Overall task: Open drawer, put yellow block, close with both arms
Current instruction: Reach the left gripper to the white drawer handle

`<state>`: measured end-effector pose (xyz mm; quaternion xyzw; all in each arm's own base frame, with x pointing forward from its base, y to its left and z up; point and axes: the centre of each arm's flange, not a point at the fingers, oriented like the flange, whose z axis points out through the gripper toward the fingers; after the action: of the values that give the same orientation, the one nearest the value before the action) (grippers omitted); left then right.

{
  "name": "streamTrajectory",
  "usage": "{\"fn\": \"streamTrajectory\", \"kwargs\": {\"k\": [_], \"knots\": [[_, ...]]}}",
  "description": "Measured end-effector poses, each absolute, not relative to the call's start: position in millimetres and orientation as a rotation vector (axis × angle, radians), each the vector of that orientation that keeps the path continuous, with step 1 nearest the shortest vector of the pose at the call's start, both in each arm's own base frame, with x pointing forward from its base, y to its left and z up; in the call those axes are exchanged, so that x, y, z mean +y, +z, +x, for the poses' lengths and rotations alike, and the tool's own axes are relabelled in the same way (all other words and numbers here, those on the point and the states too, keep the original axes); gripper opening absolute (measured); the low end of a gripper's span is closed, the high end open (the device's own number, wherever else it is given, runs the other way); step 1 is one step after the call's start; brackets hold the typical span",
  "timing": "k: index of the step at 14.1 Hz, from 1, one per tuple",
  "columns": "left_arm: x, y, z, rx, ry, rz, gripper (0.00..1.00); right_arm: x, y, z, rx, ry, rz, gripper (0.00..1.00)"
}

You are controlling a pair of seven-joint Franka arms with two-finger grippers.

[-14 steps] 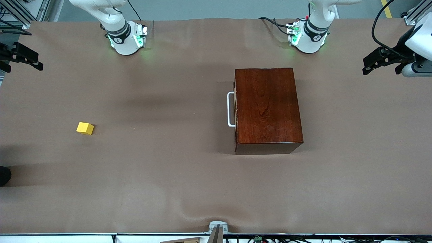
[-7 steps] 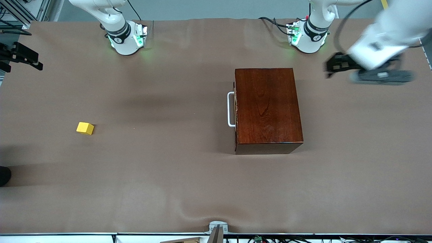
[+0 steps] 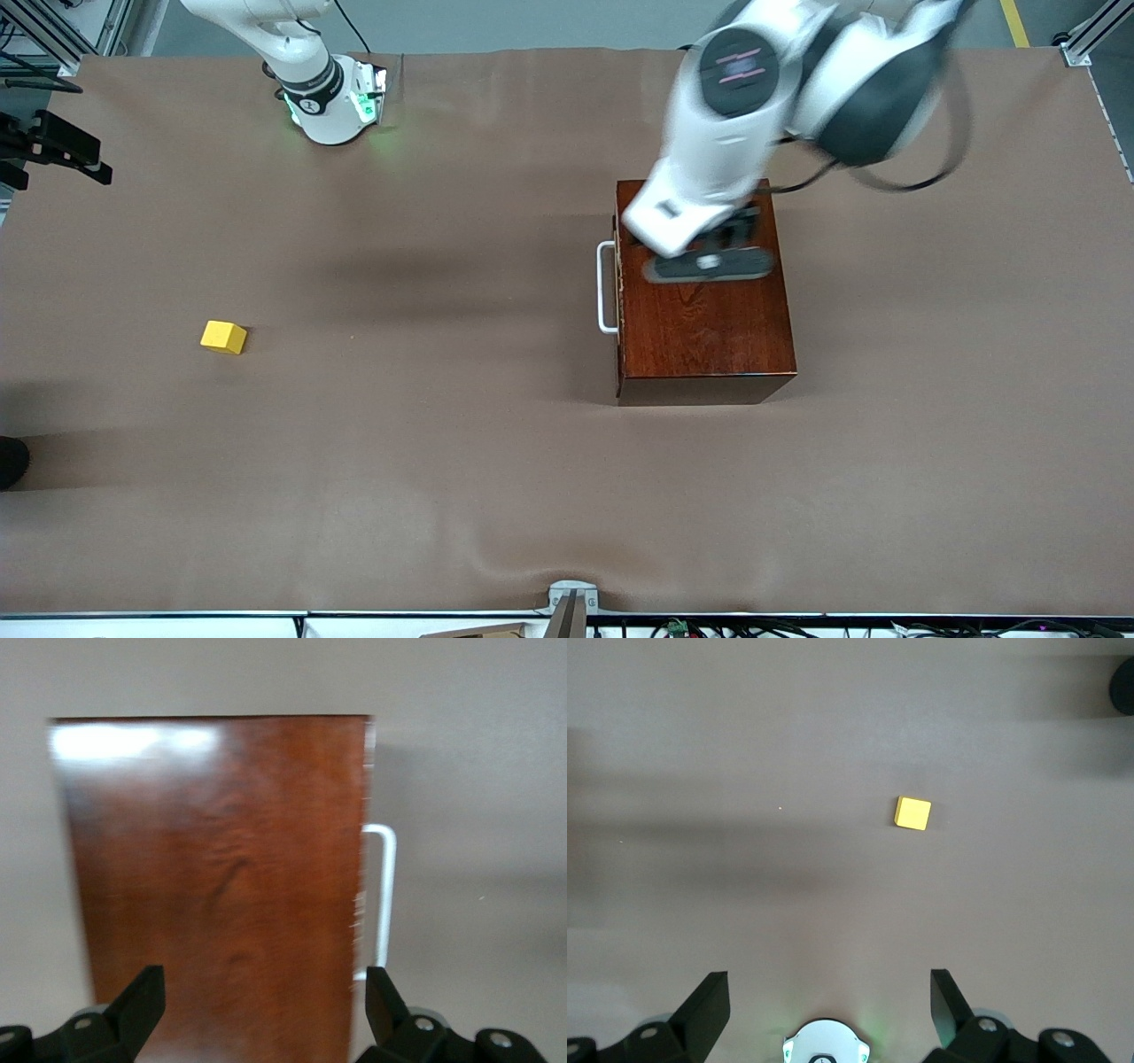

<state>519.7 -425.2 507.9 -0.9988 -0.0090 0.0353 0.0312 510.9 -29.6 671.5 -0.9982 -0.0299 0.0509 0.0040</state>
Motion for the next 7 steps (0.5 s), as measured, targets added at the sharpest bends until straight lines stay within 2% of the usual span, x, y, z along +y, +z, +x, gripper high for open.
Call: {"fn": "streamTrajectory", "kwargs": {"k": [7], "knots": [[-541.2,399.3,493.2,-0.028,-0.015,-2.988,1.0,-30.1,671.5,510.8,-0.092,0.16,-3.128,1.0]]}}
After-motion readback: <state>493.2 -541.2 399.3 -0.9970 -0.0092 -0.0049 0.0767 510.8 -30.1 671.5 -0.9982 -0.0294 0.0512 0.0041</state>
